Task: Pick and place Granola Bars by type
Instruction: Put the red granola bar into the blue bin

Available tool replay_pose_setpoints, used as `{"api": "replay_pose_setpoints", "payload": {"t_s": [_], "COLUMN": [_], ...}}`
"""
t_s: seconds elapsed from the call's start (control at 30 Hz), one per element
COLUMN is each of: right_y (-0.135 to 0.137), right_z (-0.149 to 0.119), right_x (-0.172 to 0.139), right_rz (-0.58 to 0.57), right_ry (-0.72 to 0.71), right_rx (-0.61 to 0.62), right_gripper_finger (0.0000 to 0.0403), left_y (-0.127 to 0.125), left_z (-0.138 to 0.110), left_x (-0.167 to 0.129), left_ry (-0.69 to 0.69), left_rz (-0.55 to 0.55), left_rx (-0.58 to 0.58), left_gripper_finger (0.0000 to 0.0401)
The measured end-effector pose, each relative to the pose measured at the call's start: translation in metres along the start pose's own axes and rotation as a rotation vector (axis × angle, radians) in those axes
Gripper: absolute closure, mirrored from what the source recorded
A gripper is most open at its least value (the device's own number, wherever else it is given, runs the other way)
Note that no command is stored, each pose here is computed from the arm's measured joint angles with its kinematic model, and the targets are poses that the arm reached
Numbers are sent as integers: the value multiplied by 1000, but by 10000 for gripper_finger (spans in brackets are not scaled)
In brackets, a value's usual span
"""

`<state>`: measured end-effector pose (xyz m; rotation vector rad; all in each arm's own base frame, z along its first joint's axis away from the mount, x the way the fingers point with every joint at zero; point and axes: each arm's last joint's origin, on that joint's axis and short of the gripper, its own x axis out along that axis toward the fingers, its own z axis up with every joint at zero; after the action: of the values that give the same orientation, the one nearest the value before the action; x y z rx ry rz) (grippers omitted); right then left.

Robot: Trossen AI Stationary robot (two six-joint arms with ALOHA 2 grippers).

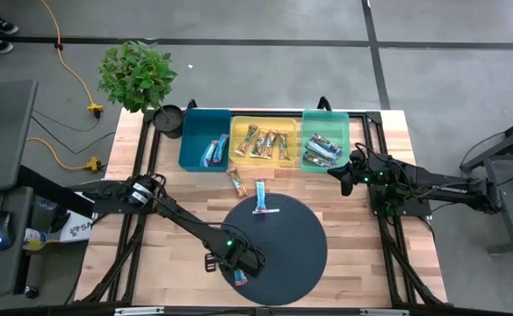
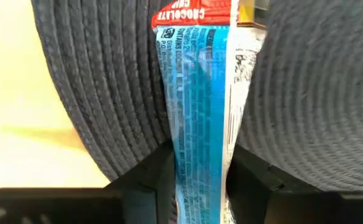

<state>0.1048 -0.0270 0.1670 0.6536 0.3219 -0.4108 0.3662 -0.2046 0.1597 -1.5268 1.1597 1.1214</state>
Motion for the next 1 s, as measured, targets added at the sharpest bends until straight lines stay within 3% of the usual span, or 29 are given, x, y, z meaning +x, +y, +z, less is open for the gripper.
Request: {"api": "replay_pose_setpoints", "payload": {"t_s": [0.63,1.0], "right_y": [0,0], "right_z": [0,0], "right_x": [0,0], "right_rz": [0,0], "right_ry": [1,1], "right_rx": [0,0], "right_gripper_finger": [402,402], "left_y": [-4,-12], "left_z": [-2,-7], "left_x": [-8,-54], "left_ry": [-28,-210], "left_rz": [-22,-51], "left_rx": [11,21], "left_gripper_finger": [329,330]}}
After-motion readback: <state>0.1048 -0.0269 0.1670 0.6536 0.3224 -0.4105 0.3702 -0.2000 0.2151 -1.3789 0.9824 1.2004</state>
